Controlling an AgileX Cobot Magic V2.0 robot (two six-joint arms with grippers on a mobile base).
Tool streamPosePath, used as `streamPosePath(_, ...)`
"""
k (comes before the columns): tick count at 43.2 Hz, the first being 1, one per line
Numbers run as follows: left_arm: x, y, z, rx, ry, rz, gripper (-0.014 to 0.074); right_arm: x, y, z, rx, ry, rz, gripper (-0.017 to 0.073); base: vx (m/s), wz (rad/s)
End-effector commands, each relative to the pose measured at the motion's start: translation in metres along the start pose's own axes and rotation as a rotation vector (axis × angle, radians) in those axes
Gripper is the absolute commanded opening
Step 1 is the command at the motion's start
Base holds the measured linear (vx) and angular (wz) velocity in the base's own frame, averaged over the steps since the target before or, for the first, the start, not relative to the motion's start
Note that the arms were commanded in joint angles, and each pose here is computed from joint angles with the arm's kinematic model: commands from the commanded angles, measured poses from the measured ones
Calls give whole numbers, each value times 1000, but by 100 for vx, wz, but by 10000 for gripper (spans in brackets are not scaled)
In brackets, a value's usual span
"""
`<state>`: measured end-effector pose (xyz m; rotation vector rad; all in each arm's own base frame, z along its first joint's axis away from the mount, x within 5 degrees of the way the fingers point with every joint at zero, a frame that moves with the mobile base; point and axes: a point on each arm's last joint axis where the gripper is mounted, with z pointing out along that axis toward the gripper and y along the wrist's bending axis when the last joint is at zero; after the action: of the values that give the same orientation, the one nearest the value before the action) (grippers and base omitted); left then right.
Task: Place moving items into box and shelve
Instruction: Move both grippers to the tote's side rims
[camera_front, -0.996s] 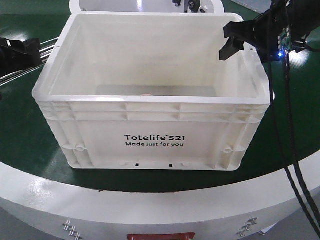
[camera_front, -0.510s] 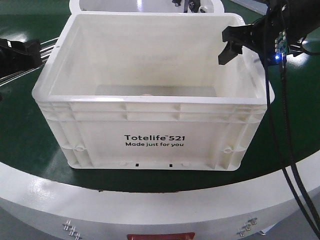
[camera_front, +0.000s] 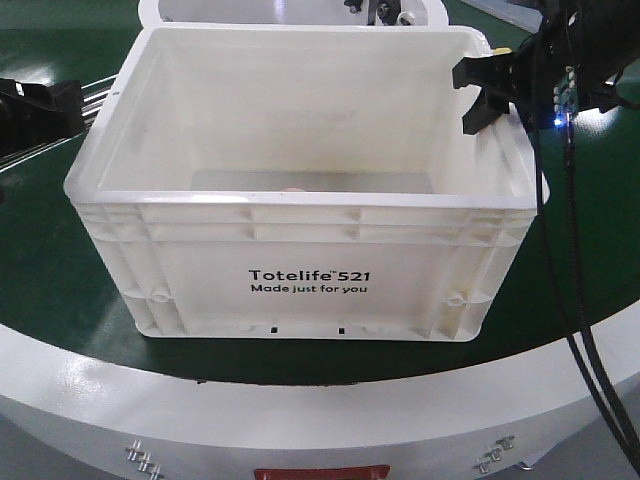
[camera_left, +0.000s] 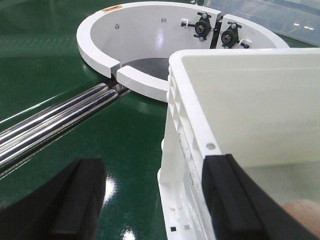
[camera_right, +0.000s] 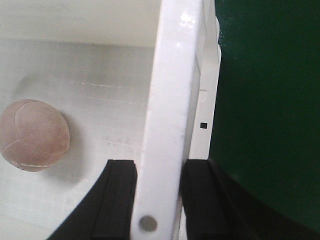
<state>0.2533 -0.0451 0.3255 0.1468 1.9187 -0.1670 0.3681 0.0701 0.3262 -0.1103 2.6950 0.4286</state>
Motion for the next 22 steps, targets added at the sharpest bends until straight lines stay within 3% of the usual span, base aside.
streamPosePath(1, -18, 2, -9, -18, -106, -8, 533, -4, 18, -23, -107, -74, 12, -6, 0, 0)
streamPosePath(14, -19, -1, -10, 13, -37, -20, 533, -4, 19, -23, -111, -73, -2, -4, 0, 0)
streamPosePath(15, -55, -9, -17, 81, 17, -17, 533, -4, 19, -23, -112, -75, -12, -4, 0, 0)
streamPosePath(22, -76, -13, -11, 113, 61, -55, 526, -4, 19, -23, -111, -76, -29, -4, 0, 0)
